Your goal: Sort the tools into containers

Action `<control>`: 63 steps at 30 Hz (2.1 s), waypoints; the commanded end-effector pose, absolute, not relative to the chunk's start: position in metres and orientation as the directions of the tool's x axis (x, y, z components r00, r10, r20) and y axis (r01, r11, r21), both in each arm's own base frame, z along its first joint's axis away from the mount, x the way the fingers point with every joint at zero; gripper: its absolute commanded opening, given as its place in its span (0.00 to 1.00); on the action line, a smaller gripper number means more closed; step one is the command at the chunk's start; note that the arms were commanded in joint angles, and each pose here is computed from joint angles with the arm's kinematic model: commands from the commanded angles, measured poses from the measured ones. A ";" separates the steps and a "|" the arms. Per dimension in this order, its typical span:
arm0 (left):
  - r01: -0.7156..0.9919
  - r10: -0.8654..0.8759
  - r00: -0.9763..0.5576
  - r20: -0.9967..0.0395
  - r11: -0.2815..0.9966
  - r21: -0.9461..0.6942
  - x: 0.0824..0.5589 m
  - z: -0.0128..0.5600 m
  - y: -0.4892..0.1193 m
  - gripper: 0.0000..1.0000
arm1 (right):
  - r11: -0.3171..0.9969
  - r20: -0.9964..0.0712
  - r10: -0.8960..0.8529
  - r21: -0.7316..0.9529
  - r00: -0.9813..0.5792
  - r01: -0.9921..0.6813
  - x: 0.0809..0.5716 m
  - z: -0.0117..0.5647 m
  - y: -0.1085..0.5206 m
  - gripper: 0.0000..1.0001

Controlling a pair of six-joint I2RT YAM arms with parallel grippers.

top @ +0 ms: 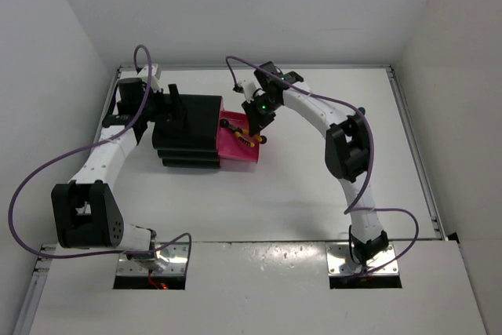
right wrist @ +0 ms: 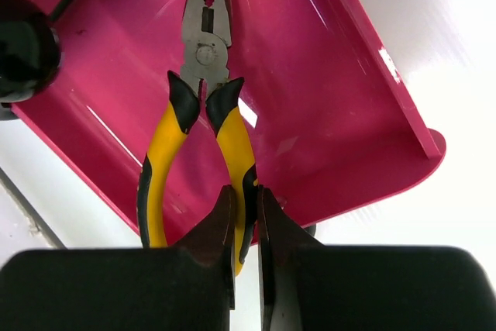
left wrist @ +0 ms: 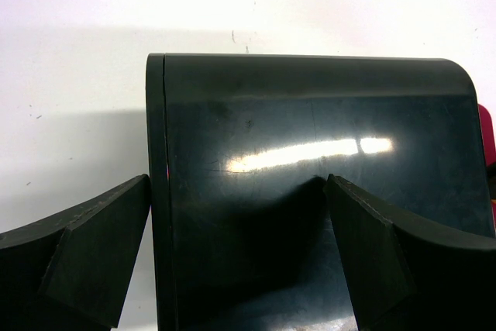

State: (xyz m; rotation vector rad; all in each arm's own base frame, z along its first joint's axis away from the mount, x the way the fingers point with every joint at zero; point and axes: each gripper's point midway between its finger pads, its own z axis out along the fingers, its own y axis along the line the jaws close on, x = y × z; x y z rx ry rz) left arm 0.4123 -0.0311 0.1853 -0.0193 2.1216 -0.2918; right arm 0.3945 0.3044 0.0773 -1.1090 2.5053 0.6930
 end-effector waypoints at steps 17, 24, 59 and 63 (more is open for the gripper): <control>0.042 -0.089 -0.751 -0.654 0.982 -0.182 0.370 0.113 -0.023 1.00 | 0.577 -0.537 -0.564 0.288 -0.628 -0.764 0.397 0.090 0.330 0.22; 0.042 -0.089 -0.751 -0.654 0.982 -0.182 0.370 0.113 -0.023 1.00 | 0.571 -0.555 -0.576 0.253 -0.600 -0.781 0.395 0.100 0.334 0.39; 0.037 -0.089 -0.745 -0.662 0.984 -0.175 0.371 0.116 -0.021 1.00 | 0.241 0.082 -0.054 0.968 -0.995 0.067 0.361 0.072 0.228 0.56; 0.036 -0.090 -0.751 -0.655 0.984 -0.175 0.368 0.112 -0.021 1.00 | 0.212 0.127 -0.054 0.971 -0.990 0.112 0.358 0.061 0.229 0.55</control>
